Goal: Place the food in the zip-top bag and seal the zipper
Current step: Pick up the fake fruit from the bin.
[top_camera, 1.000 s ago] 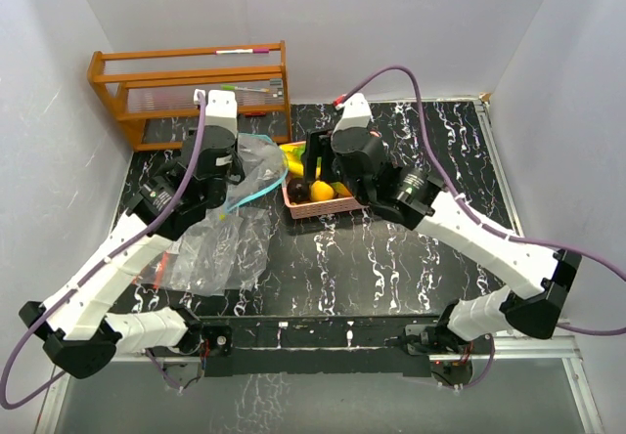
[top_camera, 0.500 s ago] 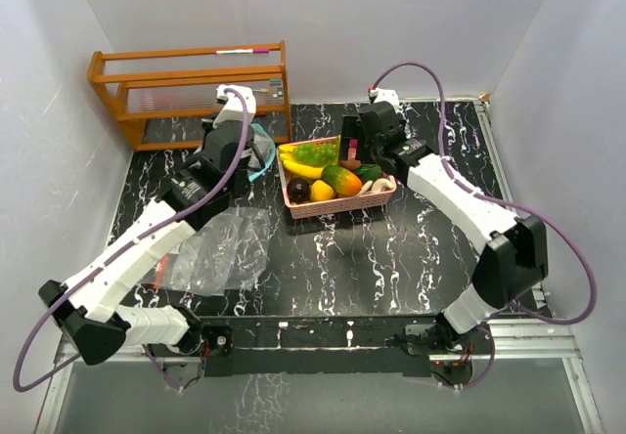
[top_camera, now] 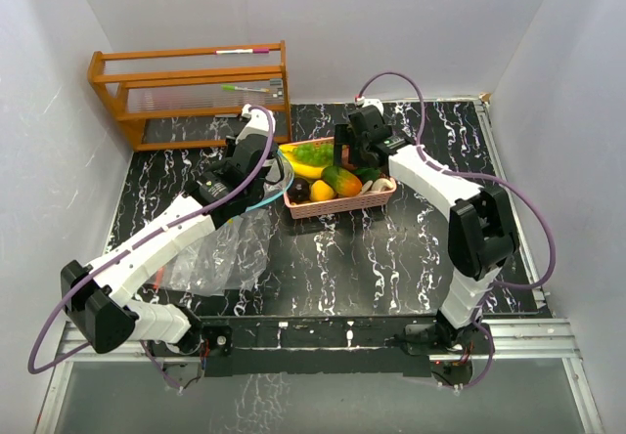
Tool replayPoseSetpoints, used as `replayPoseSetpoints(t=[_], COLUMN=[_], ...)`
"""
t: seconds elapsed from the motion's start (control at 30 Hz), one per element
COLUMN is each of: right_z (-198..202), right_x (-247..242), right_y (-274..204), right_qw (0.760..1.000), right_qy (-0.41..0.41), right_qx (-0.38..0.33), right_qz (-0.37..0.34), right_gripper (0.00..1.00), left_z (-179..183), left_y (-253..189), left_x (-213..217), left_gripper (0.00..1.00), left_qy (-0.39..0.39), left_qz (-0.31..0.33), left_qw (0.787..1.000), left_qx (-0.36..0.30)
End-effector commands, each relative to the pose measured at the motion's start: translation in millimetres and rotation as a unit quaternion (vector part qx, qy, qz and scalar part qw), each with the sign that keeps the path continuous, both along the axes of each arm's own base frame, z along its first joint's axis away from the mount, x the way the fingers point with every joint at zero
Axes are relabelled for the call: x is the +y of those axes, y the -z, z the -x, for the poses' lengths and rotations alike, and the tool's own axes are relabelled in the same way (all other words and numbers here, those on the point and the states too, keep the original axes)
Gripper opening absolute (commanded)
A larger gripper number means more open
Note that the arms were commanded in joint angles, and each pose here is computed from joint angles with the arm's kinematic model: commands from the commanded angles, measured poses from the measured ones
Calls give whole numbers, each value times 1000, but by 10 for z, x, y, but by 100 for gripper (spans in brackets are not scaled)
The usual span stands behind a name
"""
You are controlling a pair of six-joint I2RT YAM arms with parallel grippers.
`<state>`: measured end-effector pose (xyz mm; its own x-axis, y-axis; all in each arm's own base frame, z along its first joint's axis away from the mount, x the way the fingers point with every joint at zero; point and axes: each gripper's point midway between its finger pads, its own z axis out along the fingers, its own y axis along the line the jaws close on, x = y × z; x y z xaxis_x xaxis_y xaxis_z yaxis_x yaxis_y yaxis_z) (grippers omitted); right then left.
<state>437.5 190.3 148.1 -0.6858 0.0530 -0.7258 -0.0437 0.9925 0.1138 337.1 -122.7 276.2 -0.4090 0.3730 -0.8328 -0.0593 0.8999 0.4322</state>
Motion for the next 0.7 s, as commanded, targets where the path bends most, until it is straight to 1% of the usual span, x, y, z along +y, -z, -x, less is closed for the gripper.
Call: replayPoseSetpoints(t=[0.0,0.2,0.33,0.57,0.6,0.67], right_z=[-242,-280,-295,-222,-204,-203], right_x=[173,169,170,102,94,120], right_y=[-248,-50,-69,-386,-532,-579], right_qw=[998,999,999,997,995,995], right_qy=[-15,-15,-13,4,5,1], right_qx=[-48,-34,-35,-68,-81,-82], right_qz=[-29,-23,-23,-42,-51,-56], right_gripper=[98,97,94,93,93,93], left_z=[-7,30,50,51,47,45], left_y=[-149,-179,-201,-183,-174,-161], left_x=[-13,-5,-4,-32,-41,-47], left_gripper=[0,0,0,0,0,0], left_qy=[0,2,5,9,11,11], left_qz=[30,44,52,60,61,60], left_qw=[999,999,998,998,998,998], left_qx=[-21,-25,-26,-24,-23,-21])
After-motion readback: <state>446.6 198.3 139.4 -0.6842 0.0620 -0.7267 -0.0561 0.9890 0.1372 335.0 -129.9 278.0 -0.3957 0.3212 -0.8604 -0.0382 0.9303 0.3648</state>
